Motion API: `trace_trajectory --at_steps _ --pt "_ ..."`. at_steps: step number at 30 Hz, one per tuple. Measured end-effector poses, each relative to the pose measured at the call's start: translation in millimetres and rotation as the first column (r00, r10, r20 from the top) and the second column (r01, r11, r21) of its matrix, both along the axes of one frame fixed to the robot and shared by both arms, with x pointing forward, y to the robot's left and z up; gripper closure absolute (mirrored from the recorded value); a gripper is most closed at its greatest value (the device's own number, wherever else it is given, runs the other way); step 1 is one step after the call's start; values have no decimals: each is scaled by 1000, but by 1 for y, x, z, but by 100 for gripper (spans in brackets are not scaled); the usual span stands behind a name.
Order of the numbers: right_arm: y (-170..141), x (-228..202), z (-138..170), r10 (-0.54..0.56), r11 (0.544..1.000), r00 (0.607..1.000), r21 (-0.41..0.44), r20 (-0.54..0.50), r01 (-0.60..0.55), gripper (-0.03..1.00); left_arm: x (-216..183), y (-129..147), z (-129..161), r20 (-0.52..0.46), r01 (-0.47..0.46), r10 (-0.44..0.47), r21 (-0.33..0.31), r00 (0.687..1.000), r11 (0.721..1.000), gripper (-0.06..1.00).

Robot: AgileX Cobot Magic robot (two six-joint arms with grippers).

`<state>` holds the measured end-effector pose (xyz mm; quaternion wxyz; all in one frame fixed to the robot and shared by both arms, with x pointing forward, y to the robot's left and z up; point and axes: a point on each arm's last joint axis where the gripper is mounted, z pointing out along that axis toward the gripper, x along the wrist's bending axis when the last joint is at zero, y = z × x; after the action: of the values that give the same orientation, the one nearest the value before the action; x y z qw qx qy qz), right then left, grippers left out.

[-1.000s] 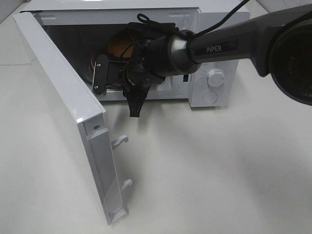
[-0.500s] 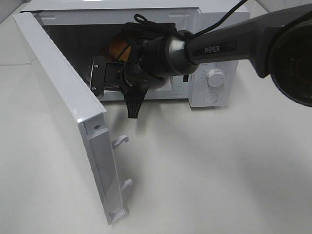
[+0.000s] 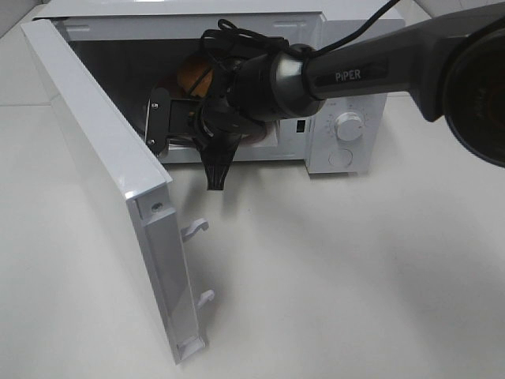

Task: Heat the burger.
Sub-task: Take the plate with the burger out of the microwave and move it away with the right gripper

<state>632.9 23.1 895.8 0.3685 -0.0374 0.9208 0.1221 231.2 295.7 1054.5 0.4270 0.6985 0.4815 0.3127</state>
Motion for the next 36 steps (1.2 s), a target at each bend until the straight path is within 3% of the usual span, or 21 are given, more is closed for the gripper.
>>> trace_trajectory --at_steps 16,28,36 --pt "-5 -11 29 40 999 997 -33 -63 -42 88 0 0 0 1 0 0 0 1000 1000 94" --pt "-29 -41 32 202 968 977 -139 -62 -209 88 0 0 0 1 0 0 0 1000 1000 94" --pt "-40 -57 35 267 947 962 -167 -58 -273 88 0 0 0 1 0 0 0 1000 1000 94"
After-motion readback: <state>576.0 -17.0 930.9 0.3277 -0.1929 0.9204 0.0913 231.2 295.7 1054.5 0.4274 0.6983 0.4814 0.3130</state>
